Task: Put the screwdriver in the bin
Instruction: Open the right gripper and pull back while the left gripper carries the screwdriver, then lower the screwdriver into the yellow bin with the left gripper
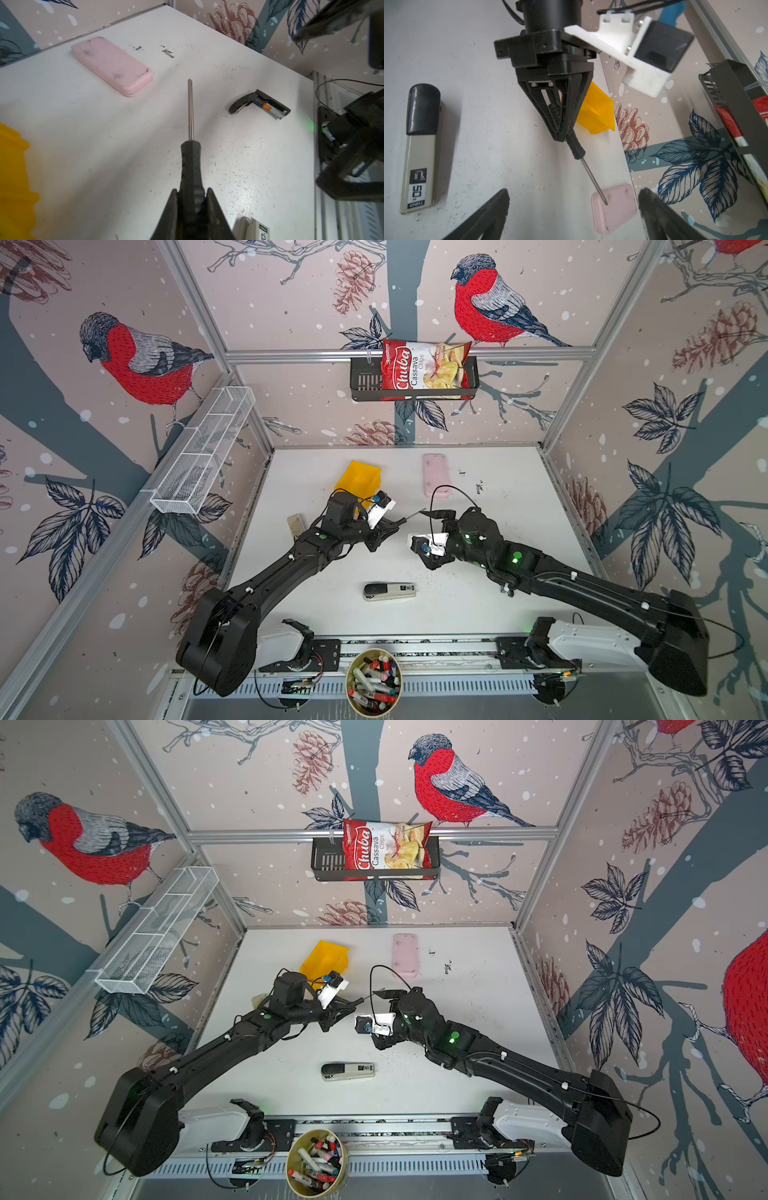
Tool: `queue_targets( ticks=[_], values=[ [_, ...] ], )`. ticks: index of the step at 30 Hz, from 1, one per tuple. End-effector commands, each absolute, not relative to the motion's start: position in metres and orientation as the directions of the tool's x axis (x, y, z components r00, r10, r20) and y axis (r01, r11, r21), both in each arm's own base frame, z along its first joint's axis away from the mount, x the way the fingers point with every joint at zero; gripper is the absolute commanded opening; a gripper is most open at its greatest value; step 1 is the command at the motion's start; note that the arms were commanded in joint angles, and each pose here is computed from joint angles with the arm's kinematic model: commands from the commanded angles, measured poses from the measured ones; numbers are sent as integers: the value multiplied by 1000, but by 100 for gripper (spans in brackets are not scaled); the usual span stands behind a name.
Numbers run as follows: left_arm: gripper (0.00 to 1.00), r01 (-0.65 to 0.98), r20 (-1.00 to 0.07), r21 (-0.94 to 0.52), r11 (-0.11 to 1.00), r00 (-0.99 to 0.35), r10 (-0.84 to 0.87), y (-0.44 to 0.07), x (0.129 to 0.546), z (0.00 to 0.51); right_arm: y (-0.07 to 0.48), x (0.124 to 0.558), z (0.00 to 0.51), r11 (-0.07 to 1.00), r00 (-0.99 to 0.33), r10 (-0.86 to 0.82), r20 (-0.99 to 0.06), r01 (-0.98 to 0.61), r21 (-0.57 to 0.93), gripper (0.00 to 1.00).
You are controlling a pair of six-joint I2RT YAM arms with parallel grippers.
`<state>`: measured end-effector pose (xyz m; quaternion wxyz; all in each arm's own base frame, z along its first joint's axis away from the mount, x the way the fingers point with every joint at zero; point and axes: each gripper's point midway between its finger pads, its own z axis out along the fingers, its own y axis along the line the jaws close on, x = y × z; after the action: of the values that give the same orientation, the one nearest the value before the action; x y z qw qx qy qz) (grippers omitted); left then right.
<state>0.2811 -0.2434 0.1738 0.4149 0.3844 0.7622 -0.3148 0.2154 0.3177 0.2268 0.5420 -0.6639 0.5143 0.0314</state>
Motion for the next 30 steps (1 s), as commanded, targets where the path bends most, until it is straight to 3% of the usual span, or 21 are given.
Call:
queue_targets(
  ticks=[1,6,14,30],
  values=[
    [0,780,-912,-93,618,-316,262,-228,305,187,327,219,246,233,424,-567,-706,-740,-631,98],
    [0,661,-925,-115,742,-343,162,-205,325,189,337,224,256,331,368,-479,-797,-765,-552,98],
    [0,461,-937,-200,864,-347,-32,-165,353,190,352,236,262,394,318,-424,-848,-778,-489,98],
    [0,195,-864,-243,950,-490,-121,-103,430,150,364,239,248,352,324,-466,-823,-786,-508,98]
  ],
)
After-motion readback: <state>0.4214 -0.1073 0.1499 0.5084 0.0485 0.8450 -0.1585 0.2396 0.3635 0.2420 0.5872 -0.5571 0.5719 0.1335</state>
